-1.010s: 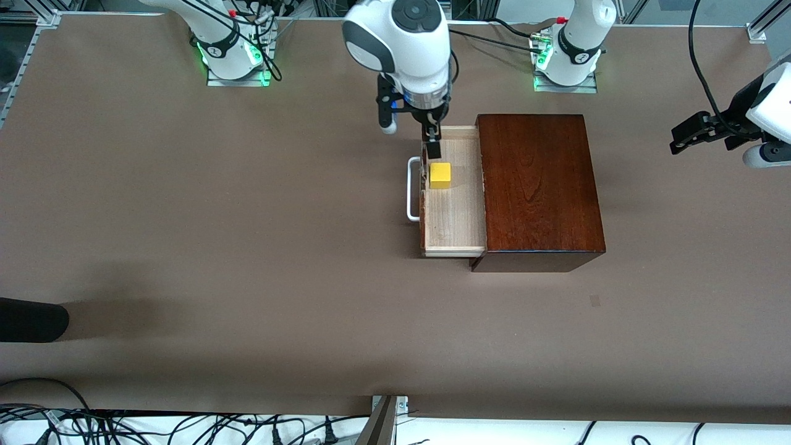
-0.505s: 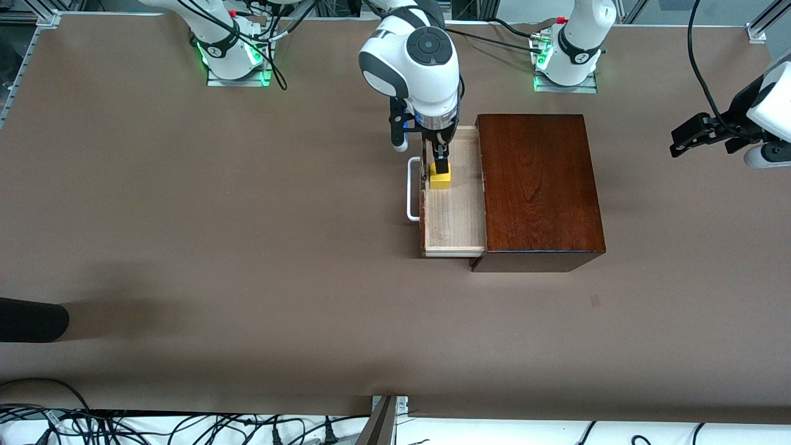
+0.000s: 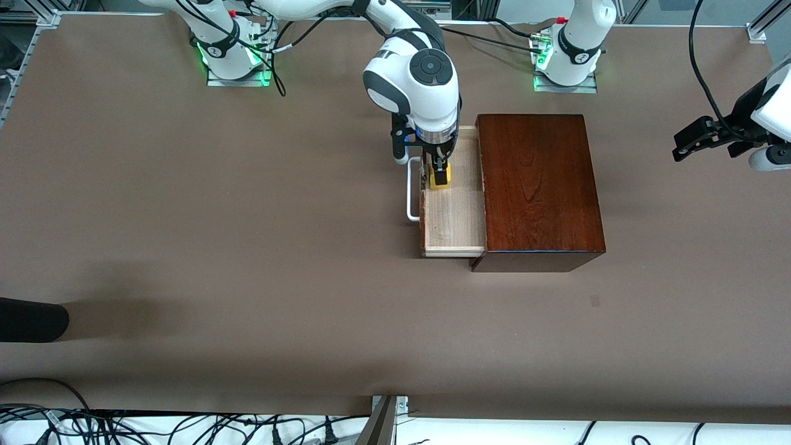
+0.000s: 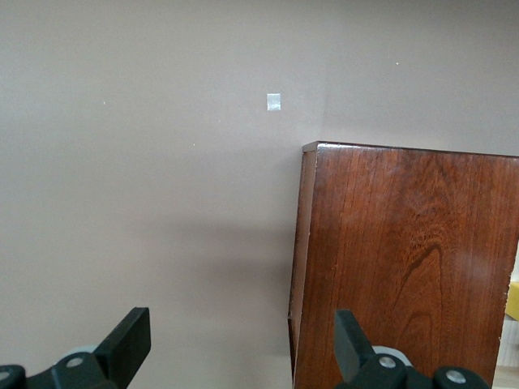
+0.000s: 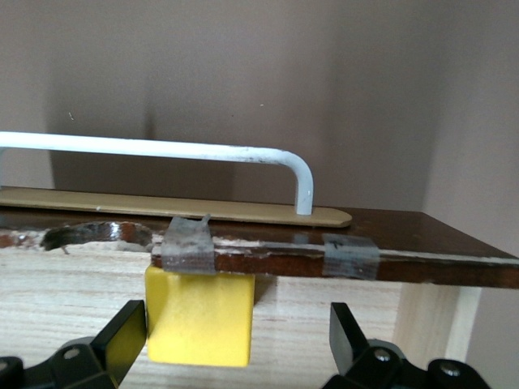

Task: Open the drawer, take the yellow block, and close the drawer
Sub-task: 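Reach the right gripper into the drawer and grasp the yellow cube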

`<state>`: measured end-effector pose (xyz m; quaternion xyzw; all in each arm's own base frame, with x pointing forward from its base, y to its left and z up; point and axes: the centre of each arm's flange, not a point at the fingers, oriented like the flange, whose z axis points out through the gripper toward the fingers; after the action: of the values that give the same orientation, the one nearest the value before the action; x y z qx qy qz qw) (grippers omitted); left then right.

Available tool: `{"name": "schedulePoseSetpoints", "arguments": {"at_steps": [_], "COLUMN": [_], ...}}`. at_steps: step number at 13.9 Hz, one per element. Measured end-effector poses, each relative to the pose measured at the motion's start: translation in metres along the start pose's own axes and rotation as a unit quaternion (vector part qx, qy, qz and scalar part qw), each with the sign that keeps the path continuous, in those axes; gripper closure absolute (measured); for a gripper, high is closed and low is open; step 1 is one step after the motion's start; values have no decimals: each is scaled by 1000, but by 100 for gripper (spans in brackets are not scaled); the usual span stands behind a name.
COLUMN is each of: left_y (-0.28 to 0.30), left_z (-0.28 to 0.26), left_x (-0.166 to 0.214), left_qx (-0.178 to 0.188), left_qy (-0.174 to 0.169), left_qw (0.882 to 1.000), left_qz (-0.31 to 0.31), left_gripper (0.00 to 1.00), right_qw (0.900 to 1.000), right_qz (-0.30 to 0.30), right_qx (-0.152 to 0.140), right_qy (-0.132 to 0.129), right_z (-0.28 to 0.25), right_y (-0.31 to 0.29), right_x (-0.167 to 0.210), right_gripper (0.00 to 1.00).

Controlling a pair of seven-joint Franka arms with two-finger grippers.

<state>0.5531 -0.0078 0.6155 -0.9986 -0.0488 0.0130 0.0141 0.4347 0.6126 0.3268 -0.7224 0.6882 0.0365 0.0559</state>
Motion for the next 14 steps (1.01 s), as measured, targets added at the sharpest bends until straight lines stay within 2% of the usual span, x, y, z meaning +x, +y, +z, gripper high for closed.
{"name": "schedulePoseSetpoints", "arguments": {"at_steps": [3, 5, 9, 11, 14], "left_y": [1, 1, 0, -1, -2], "left_z": [1, 1, 1, 1, 0], "left_x": [2, 3, 3, 4, 5], "left_qx": [0, 0, 0, 0, -1], "left_qy": [2, 4, 4, 5, 10], "left_qw": [1000, 1000, 1000, 1000, 1000], "left_qz": [1, 1, 0, -2, -2], "left_gripper": [0, 0, 0, 0, 0], "right_qw": [1000, 1000, 1000, 1000, 1000], "right_qz": [-3, -2, -4, -1, 7], "right_qx": [3, 8, 18, 18, 17], "right_qy": [2, 6, 5, 7, 17], "right_z": [12, 22, 21, 3, -51], "right_y": [1, 1, 2, -2, -17], "right_x": [-1, -1, -6, -10, -14], "right_gripper": [0, 4, 45, 44, 44]}}
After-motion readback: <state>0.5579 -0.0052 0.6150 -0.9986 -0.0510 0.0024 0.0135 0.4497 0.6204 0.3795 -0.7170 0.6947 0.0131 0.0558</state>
